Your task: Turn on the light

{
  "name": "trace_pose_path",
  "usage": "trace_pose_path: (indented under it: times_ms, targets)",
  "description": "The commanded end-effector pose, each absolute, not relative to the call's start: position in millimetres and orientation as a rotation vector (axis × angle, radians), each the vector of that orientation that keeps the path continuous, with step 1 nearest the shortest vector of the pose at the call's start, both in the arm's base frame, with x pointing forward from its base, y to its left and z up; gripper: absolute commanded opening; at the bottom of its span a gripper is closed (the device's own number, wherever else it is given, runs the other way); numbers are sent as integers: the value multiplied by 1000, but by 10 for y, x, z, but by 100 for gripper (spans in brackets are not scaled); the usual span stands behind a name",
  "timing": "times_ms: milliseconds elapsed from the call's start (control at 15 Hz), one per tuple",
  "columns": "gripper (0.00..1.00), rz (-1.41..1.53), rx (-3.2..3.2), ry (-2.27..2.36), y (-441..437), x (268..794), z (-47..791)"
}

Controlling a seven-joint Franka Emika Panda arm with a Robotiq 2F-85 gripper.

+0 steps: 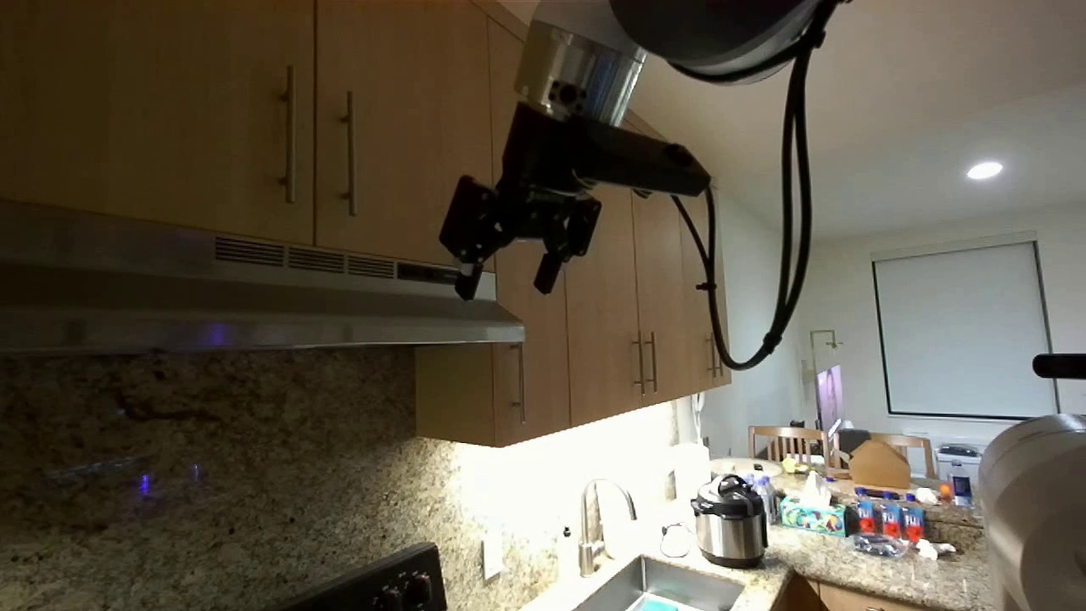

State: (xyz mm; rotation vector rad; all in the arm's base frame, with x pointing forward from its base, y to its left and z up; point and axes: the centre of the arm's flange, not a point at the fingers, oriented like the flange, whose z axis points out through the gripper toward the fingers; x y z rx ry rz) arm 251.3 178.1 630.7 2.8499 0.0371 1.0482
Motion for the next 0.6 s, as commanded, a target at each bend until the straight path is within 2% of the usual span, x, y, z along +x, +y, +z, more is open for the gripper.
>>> trace_pose_path:
  times_ms: [0,533]
  targets:
    - [100,1093,2865,30,1791,2791,6237]
    - [100,1320,2790,81,1440,3420,6555]
